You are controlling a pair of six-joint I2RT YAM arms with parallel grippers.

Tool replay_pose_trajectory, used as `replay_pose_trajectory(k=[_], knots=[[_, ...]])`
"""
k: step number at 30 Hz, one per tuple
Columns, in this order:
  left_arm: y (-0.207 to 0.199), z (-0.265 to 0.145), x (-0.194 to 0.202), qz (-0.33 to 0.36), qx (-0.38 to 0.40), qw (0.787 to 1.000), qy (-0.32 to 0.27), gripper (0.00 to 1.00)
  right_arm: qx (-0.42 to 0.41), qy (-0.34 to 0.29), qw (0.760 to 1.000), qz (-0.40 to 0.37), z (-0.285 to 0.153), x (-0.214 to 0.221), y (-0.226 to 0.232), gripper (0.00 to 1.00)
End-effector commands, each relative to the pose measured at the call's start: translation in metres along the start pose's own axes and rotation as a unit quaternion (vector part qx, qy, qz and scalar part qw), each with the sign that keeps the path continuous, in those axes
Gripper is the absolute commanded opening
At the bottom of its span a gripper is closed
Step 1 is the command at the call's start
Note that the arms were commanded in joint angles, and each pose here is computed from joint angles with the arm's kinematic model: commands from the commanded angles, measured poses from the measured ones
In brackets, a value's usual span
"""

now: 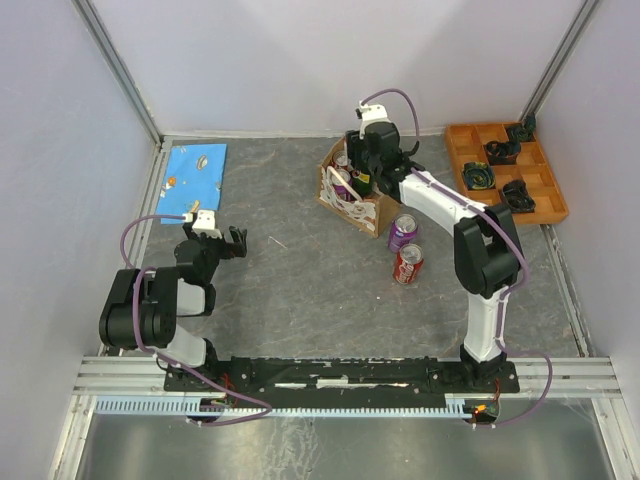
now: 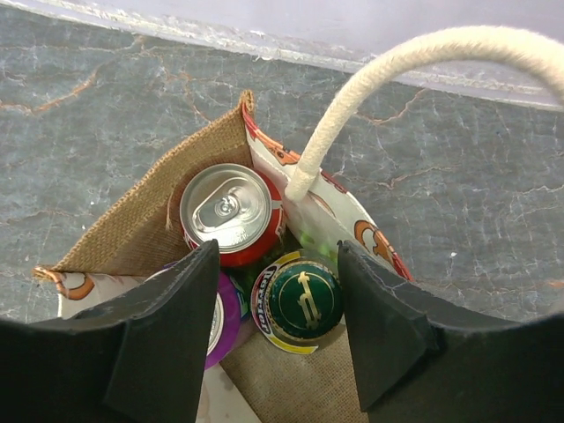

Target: Take the beverage out of the canvas bag

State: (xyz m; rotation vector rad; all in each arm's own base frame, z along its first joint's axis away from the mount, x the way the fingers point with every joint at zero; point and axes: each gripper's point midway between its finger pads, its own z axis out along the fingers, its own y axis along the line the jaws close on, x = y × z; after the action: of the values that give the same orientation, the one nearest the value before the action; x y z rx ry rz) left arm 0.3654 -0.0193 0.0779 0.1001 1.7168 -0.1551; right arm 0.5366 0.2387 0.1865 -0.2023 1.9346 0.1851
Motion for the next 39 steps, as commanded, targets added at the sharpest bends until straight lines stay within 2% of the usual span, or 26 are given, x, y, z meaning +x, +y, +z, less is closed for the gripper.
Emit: replay_pose_trajectory(k=[1,5,7,12,15,20,30,35,39], knots=[[0.005,0.004,-0.018,0.014,-0.009,0.999,-0.033,0.99,0.001,-0.041,0.999,0.001,0.003,-0.032,0.002,0.62],[0.005,0.004,-0.017,0.014,-0.010,0.999,-0.031,0.99,0.007,-0.037,0.999,-0.002,0.008,-0.029,0.000,0.58],[0.005,0.004,-0.017,0.014,-0.010,0.999,-0.032,0.99,0.011,-0.033,0.999,-0.002,0.011,-0.026,-0.001,0.53],[0.005,0.004,-0.017,0.014,-0.009,0.999,-0.032,0.99,0.019,-0.023,1.000,-0.003,0.015,-0.020,-0.004,0.23],[0.005,0.004,-0.017,0.014,-0.010,0.999,-0.032,0.99,0.027,-0.017,0.999,-0.006,0.016,-0.018,-0.007,0.00],[0.005,0.004,-0.017,0.014,-0.010,0.999,-0.032,0.99,0.029,-0.036,0.999,-0.009,0.012,-0.034,-0.008,0.00],[0.005,0.004,-0.018,0.014,-0.010,0.999,-0.032,0.99,-0.011,-0.131,0.991,-0.003,-0.020,-0.132,0.007,0.00],[0.005,0.004,-0.017,0.014,-0.010,0.999,-0.032,0.99,-0.018,-0.190,0.982,0.000,-0.053,-0.177,0.006,0.00],[0.005,0.004,-0.017,0.014,-0.010,0.999,-0.032,0.99,-0.032,-0.240,0.970,0.007,-0.101,-0.208,0.004,0.00]])
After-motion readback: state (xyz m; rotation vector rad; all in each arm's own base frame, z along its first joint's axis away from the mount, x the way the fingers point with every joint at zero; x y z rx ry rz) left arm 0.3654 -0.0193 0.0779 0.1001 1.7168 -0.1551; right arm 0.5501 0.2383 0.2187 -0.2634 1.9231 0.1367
